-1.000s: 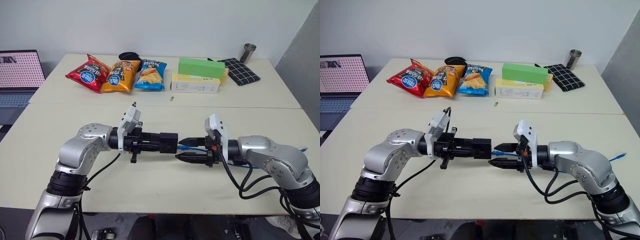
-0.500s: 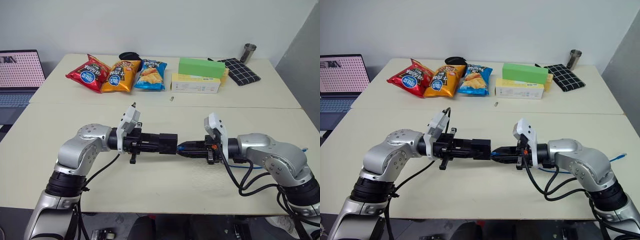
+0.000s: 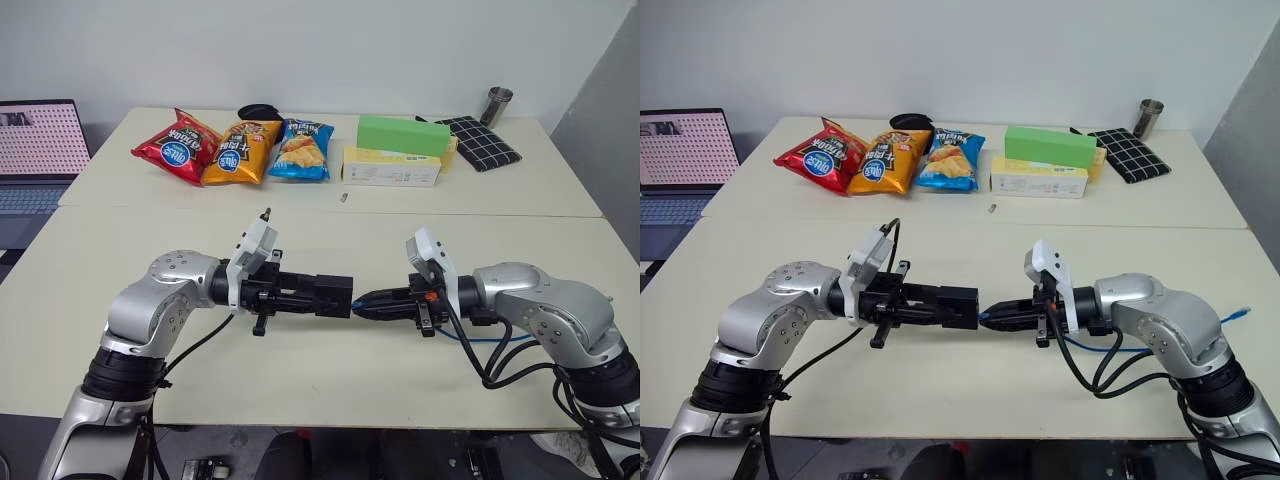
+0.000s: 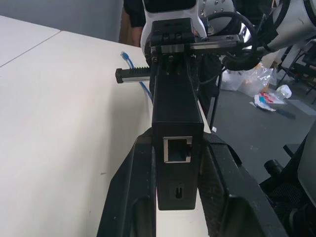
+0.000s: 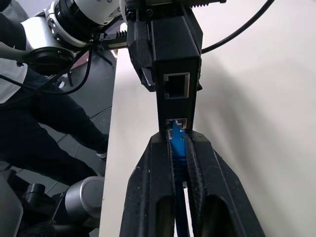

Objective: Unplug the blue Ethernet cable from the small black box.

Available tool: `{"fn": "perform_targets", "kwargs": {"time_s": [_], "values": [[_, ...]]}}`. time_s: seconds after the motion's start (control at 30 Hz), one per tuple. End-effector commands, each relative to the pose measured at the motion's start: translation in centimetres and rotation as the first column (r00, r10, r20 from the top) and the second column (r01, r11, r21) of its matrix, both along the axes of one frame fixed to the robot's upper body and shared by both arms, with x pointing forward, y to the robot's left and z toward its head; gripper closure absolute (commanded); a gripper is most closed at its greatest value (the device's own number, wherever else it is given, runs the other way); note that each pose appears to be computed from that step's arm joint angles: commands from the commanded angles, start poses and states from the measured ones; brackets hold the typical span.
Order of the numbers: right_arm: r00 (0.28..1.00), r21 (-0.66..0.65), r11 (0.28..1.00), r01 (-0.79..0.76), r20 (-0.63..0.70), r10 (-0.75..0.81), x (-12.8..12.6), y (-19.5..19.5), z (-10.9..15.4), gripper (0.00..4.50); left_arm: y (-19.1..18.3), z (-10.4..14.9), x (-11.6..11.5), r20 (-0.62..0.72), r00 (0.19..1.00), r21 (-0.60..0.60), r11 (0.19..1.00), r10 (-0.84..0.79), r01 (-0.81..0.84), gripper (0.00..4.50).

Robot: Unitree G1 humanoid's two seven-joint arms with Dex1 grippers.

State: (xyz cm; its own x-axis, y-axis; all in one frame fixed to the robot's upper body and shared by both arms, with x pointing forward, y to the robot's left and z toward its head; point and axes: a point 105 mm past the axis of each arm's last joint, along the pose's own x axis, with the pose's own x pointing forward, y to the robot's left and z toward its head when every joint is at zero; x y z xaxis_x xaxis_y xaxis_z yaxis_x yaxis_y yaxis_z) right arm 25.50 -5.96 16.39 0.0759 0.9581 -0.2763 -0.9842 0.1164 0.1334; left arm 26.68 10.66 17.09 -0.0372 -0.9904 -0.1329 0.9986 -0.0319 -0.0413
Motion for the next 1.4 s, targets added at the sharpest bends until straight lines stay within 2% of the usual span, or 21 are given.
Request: {"fn": "perform_targets", "kwargs": {"time_s": [0.03,0.17,0.2,0.27,0.37,0.4,0.47,0.5,0.57,0.73,0.8,0.87,0.93,1.0,1.07,1.2,1.33,1.4], "values": [[0.994,-0.034,0.994,0.104,0.041,-0.103,1.4,-2.6,0.3,4.46,1.4,-0.1,0.0,0.054,0.998,0.051,0.998,0.033,-0.036,3.72],[0.973,-0.045,0.975,0.219,0.081,-0.215,2.8,-4.8,-0.1,4.46,2.5,-0.6,0.6,0.075,0.993,0.076,0.992,0.091,-0.097,3.72],[0.952,-0.033,0.957,0.289,0.113,-0.284,4.0,-5.5,0.0,4.46,2.6,-0.6,0.8,0.08,0.991,0.075,0.991,0.109,-0.115,3.72],[0.835,-0.019,0.858,0.514,0.24,-0.495,7.8,-7.7,-0.1,4.46,2.6,-0.5,1.2,0.088,0.987,0.064,0.988,0.138,-0.144,3.72],[0.553,-0.003,0.611,0.791,0.431,-0.713,12.7,-12.3,-0.4,4.46,2.2,-0.5,1.7,0.105,0.981,0.057,0.984,0.161,-0.167,3.72],[0.487,0.005,0.552,0.834,0.463,-0.741,13.5,-13.4,-0.4,4.46,2.1,-0.5,1.9,0.115,0.979,0.058,0.983,0.168,-0.175,3.72],[0.405,0.025,0.479,0.878,0.498,-0.767,14.6,-14.9,-0.4,3.76,2.0,-0.5,2.3,0.133,0.973,0.06,0.979,0.187,-0.197,3.72],[0.388,0.031,0.464,0.885,0.5,-0.774,14.8,-15.2,-0.3,3.65,1.9,-0.5,2.7,0.146,0.967,0.06,0.974,0.206,-0.217,3.72],[0.368,0.047,0.451,0.891,0.507,-0.779,15.1,-15.5,-0.1,3.15,1.9,-0.4,3.7,0.17,0.951,0.05,0.962,0.257,-0.269,3.72],[0.408,0.082,0.51,0.856,0.498,-0.765,14.5,-15.0,1.1,1.92,2.1,0.0,6.0,0.236,0.894,0.008,0.919,0.381,-0.394,3.72],[0.547,0.08,0.649,0.757,0.466,-0.695,12.8,-12.9,1.6,1.44,2.6,-0.1,7.7,0.285,0.83,-0.013,0.867,0.48,-0.497,3.72],[0.706,0.095,0.803,0.589,0.424,-0.568,9.9,-9.9,2.3,1.07,3.2,-0.3,9.0,0.323,0.772,-0.038,0.822,0.548,-0.568,3.72],[0.804,0.102,0.888,0.449,0.388,-0.451,7.2,-7.8,2.8,0.63,3.8,-0.7,9.8,0.343,0.728,-0.06,0.787,0.593,-0.613,3.72],[0.859,0.098,0.93,0.353,0.36,-0.364,5.1,-5.9,3.0,0.63,4.4,-1.2,10.5,0.354,0.677,-0.088,0.743,0.645,-0.663,3.72],[0.877,0.075,0.955,0.287,0.381,-0.293,3.8,-4.1,2.8,0.63,5.5,-2.1,11.4,0.376,0.599,-0.116,0.677,0.707,-0.727,3.72],[0.871,0.084,0.953,0.29,0.391,-0.299,3.5,-2.6,2.6,0.63,7.1,-3.3,12.4,0.313,0.489,-0.174,0.556,0.814,-0.813,3.72],[0.88,0.086,0.959,0.269,0.382,-0.281,3.1,-1.8,2.4,0.63,8.7,-4.8,13.2,0.209,0.397,-0.182,0.434,0.894,-0.882,3.72],[0.881,0.086,0.959,0.269,0.38,-0.281,3.1,-1.6,2.4,0.63,9.1,-5.7,13.2,0.172,0.388,-0.162,0.415,0.905,-0.895,3.72]]}}
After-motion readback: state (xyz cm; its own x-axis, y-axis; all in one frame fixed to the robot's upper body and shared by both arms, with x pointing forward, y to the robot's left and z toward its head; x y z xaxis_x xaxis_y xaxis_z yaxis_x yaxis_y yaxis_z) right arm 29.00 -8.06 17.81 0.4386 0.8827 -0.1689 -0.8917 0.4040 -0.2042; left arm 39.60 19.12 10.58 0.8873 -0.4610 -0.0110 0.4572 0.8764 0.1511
